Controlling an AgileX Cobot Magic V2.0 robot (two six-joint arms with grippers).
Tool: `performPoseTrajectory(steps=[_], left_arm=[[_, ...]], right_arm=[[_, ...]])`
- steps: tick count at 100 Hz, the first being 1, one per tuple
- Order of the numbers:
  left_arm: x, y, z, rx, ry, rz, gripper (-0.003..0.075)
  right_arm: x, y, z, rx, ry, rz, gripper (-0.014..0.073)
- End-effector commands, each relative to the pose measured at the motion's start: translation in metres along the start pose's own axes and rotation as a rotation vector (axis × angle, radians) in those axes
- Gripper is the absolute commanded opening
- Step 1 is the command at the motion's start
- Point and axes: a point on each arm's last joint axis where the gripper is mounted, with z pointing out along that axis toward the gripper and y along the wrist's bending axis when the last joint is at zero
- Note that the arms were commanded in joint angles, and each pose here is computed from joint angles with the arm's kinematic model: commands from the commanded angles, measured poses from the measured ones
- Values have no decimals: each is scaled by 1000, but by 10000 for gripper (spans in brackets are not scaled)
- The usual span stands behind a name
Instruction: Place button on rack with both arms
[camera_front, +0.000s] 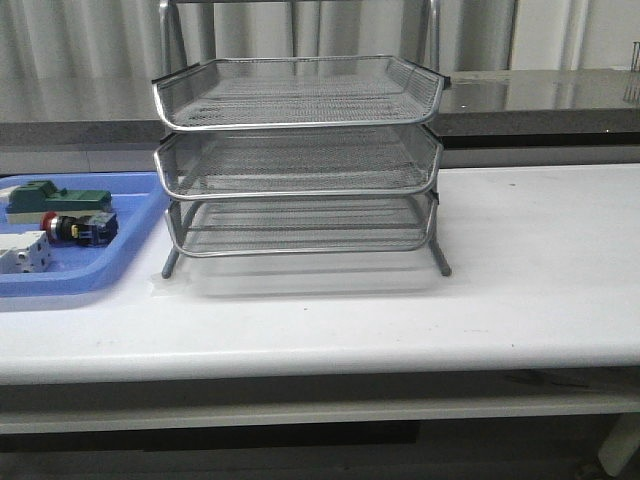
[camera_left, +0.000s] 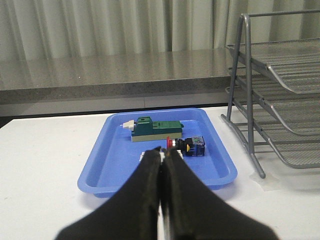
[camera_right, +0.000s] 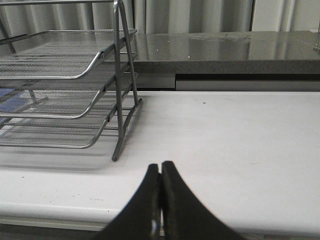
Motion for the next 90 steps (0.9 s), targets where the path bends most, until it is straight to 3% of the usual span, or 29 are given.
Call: performPoseTrajectory(steps=[1, 35, 58, 74, 90], left_arm=[[6, -1, -1, 4, -76, -11, -20], [6, -1, -1, 4, -76, -11, -20], [6, -1, -1, 4, -76, -11, -20], [6, -1, -1, 4, -76, -11, -20], [6, -1, -1, 4, -76, -11, -20]], right_arm=[[-14, 0, -2, 0, -114, -13, -57], [-22, 0, -4, 0, -172, 7, -57], [-54, 2, -12, -16, -175, 69, -57], [-84, 5, -16, -30, -66, 65, -57], [-111, 8, -6, -43, 133, 68, -57]])
